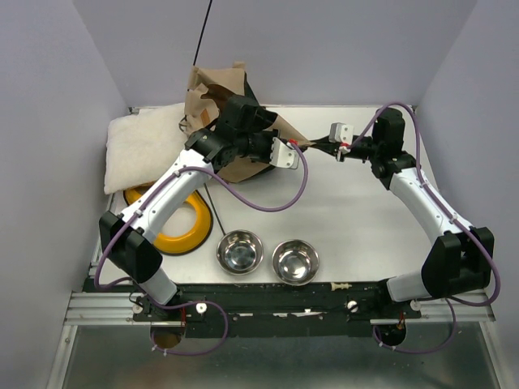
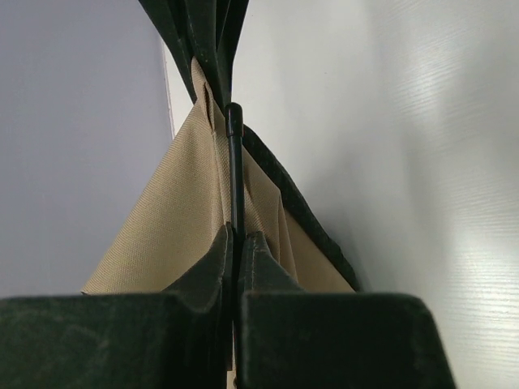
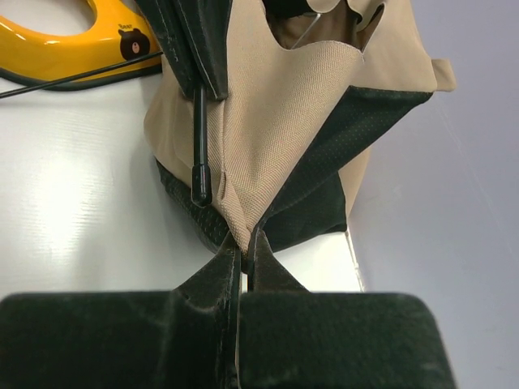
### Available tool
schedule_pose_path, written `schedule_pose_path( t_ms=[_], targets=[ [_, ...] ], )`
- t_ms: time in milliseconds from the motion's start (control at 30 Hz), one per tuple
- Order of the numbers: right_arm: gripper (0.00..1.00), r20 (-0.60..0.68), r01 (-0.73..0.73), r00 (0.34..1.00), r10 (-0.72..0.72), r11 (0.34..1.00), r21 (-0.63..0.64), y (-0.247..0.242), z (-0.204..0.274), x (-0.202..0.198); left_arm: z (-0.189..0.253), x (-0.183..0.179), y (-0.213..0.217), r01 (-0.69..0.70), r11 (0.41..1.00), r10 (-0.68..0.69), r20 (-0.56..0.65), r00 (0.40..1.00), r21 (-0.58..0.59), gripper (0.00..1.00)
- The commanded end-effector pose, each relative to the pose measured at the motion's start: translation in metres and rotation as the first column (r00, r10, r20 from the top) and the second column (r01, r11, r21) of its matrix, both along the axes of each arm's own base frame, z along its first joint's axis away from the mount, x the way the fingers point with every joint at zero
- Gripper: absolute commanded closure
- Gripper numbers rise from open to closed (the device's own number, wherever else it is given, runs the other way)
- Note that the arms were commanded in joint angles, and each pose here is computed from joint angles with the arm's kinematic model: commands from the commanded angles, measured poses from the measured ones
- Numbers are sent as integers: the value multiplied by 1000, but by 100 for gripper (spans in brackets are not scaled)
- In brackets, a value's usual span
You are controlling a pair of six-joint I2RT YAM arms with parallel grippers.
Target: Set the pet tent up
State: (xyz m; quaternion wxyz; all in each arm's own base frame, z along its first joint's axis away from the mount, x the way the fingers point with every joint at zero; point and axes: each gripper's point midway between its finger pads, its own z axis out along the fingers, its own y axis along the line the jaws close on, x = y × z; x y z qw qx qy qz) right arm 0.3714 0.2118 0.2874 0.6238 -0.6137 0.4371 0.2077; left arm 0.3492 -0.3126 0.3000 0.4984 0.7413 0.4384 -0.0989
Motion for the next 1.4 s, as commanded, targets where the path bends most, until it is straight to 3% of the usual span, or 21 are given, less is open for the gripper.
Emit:
schedule_pose_path(
  t_ms=[0,700,1367],
  targets=[
    [99,-16,0,1000,0,1000,4,-5,7,-2,-32,21,51,-185,969,188,-4,982,165,100],
    [99,51,-4,999,6,999,-39,-8,-7,-6,1,18,42,-181,982,183,-50,982,53,100],
    [100,58,-30,998,32,999,-38,-7,-2,-13,-9,30,44,-223,971,228,-49,973,82,100]
  ],
)
